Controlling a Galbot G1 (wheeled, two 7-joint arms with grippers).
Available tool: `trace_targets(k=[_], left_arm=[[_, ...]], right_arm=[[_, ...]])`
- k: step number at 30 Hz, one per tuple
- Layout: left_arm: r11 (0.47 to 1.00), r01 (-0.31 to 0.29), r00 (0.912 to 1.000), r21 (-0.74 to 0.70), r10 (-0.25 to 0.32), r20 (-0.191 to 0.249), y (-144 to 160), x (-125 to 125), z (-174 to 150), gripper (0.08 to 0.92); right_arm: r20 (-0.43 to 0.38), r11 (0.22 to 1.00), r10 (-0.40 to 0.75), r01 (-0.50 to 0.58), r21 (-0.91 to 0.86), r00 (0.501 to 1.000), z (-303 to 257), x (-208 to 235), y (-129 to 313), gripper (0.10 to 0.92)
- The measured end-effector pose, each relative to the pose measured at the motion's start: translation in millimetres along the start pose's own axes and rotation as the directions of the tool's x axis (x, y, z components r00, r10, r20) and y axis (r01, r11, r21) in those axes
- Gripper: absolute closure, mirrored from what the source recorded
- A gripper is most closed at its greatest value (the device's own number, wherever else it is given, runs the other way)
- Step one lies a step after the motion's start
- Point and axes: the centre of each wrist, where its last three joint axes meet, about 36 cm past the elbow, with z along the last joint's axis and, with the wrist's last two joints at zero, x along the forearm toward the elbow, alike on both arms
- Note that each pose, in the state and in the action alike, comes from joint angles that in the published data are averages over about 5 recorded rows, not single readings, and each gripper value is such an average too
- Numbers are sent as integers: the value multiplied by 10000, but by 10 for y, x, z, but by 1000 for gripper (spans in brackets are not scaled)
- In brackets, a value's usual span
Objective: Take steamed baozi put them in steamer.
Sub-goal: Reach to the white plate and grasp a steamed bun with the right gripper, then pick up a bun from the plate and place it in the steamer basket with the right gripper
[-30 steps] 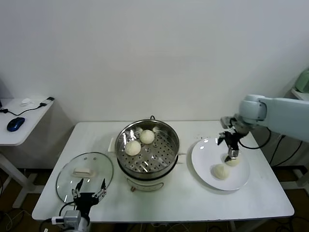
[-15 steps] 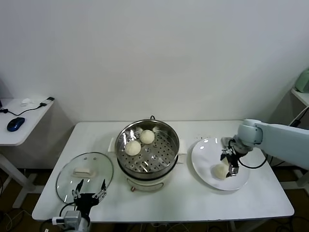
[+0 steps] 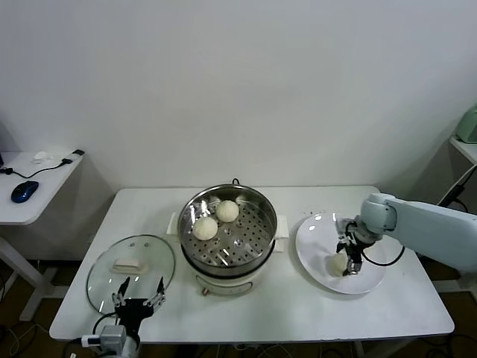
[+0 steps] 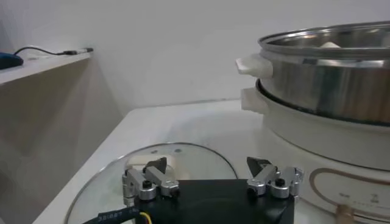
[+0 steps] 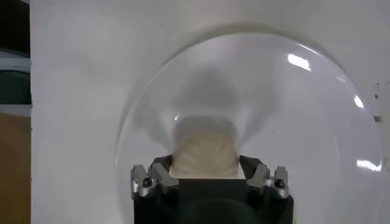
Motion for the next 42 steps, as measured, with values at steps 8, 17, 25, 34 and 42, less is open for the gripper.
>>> trace_targets(k=[8,17,25,34,42], left_arm=[[10000,-45,10000,-27,45,-4,-18,8,1,177],[9999,-121,9999,7,121,60,-57,17,-35,177],[9999,-129,9998,-2,129,123,-55,35,-92,177],[9999,-128,9997,-52,129,194,-40,50,-133,177],[10000,-68,9997,-54,69,223,-17,61,-160,177]], right_arm=[[59,9995,75,-76,298,10000,-102,88,-47,341],[330,9900,359,-401,1353,9988,-439,754,-342,344],[1123,9182,1105,-1447,3688,9875,-1214,1951,-643,344],[1913,6132,1010,-2125,7608,9763,-2506,2672,-398,344],[1732,2781,278,-1740,9446,9845,-3225,2350,-4,344]])
